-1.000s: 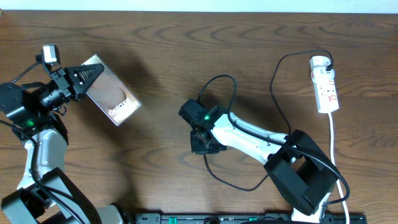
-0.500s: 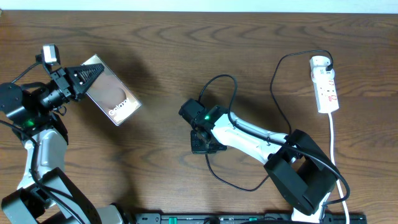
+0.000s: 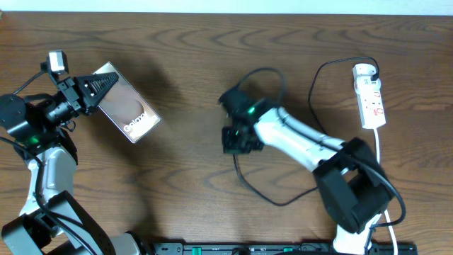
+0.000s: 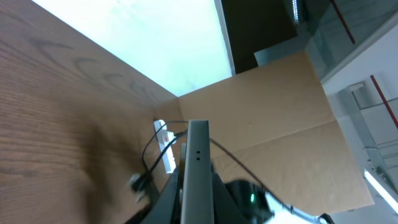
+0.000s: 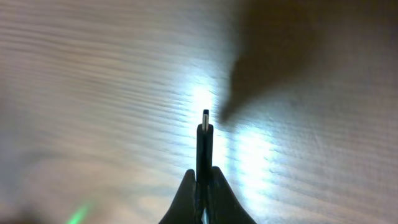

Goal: Plug charger to phone and switch on socket
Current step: 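Close the right gripper on the black USB plug, then lift the plug and turn it toward the phone's bottom edge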

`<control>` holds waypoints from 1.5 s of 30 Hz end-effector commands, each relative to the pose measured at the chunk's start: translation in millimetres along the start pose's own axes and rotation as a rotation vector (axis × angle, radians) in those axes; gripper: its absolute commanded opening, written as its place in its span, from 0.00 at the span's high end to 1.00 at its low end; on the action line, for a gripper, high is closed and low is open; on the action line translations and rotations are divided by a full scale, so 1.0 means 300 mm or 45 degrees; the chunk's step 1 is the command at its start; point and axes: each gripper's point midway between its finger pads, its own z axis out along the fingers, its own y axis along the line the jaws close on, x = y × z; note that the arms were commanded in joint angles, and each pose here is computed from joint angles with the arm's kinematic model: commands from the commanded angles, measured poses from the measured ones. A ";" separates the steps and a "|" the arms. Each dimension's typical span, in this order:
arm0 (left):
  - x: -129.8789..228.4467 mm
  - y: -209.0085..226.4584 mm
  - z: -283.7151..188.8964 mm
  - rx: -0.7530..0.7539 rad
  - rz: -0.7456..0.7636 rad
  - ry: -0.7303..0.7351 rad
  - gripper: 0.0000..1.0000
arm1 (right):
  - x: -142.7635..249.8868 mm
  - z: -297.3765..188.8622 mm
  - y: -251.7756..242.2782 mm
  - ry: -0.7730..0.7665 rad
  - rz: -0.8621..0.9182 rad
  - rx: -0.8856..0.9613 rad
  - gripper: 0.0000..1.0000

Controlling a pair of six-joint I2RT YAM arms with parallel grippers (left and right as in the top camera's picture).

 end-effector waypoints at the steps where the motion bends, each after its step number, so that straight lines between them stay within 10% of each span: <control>1: 0.001 -0.015 -0.004 0.000 0.047 0.002 0.93 | -0.019 -0.106 0.126 0.117 -0.252 -0.495 0.99; 14: 0.004 -0.016 0.001 0.003 0.073 0.007 0.93 | 0.019 -0.470 0.154 -0.120 -0.828 -1.467 0.99; 45: 0.048 -0.063 0.247 0.075 0.160 0.003 0.93 | 0.147 -0.474 0.391 -0.010 -1.057 -1.684 0.99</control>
